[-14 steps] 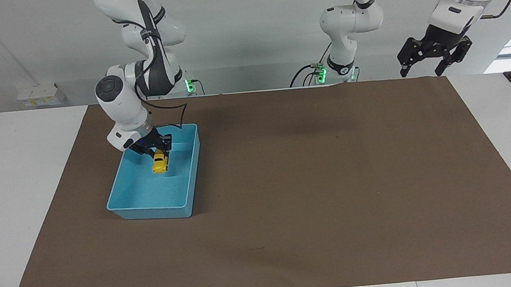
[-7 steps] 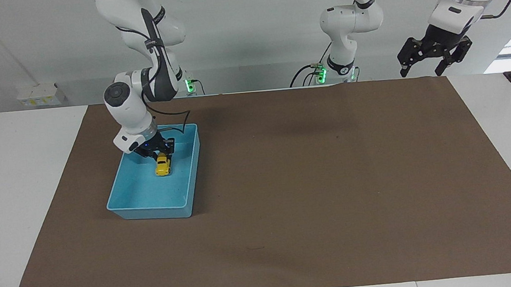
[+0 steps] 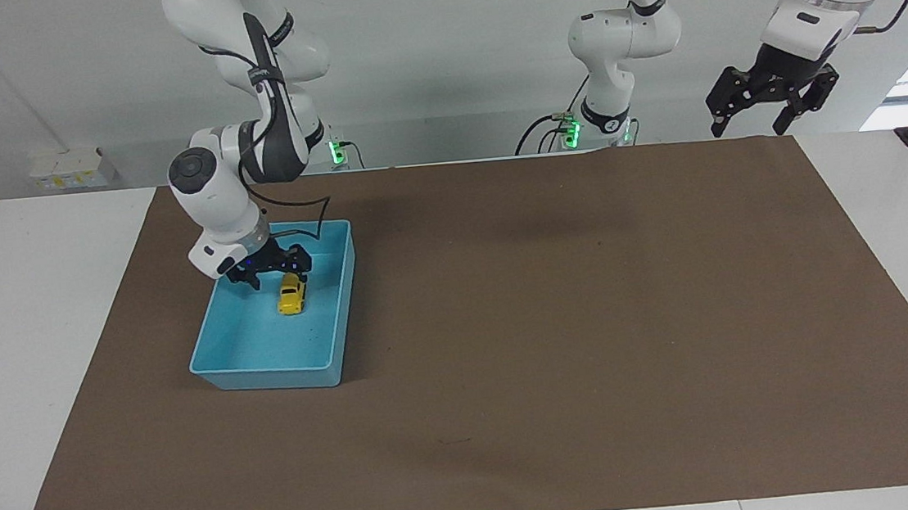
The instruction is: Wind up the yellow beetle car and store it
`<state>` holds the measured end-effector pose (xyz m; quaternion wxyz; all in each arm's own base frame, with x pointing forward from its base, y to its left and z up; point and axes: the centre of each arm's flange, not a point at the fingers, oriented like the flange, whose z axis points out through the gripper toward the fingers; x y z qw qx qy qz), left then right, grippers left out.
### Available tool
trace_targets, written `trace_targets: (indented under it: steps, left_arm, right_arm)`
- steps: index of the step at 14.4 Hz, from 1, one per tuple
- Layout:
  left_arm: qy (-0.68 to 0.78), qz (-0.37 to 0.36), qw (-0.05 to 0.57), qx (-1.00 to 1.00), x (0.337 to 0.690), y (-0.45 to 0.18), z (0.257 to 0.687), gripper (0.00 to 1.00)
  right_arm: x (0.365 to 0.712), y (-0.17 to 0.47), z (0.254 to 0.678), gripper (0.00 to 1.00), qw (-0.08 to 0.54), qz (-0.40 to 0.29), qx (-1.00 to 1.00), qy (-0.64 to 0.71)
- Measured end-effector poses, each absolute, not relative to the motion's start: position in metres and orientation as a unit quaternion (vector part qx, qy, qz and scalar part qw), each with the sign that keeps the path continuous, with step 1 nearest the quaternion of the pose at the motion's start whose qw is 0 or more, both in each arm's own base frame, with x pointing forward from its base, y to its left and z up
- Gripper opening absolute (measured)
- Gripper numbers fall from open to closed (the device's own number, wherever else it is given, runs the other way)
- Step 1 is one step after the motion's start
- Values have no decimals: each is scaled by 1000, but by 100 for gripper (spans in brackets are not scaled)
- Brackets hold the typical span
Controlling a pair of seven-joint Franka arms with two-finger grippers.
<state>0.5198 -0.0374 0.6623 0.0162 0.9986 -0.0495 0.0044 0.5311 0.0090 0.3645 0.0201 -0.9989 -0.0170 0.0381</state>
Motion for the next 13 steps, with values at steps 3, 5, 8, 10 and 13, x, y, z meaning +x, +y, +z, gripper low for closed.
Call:
trace_targets:
  steps: [3,5,8,10,13]
  left_arm:
    - [-50,4,16,999,520,-37,662,100]
    - [-50,4,16,999,520,-37,662,100]
    - [-49,4,16,999,520,-37,662,100]
    - [-49,4,16,999,520,-37,662,100]
    - [-50,4,16,999,520,-37,662,100]
  right_arm:
    - [553,-12,416,100,-2,23,-1000,-15]
    - [561,-18,433,100,-16,8,-1000,-6]
    - [570,-17,466,100,-23,-2,-999,33]
    - [575,-11,496,100,-24,-7,-999,38]
    - [575,-3,531,100,-24,-8,-999,34]
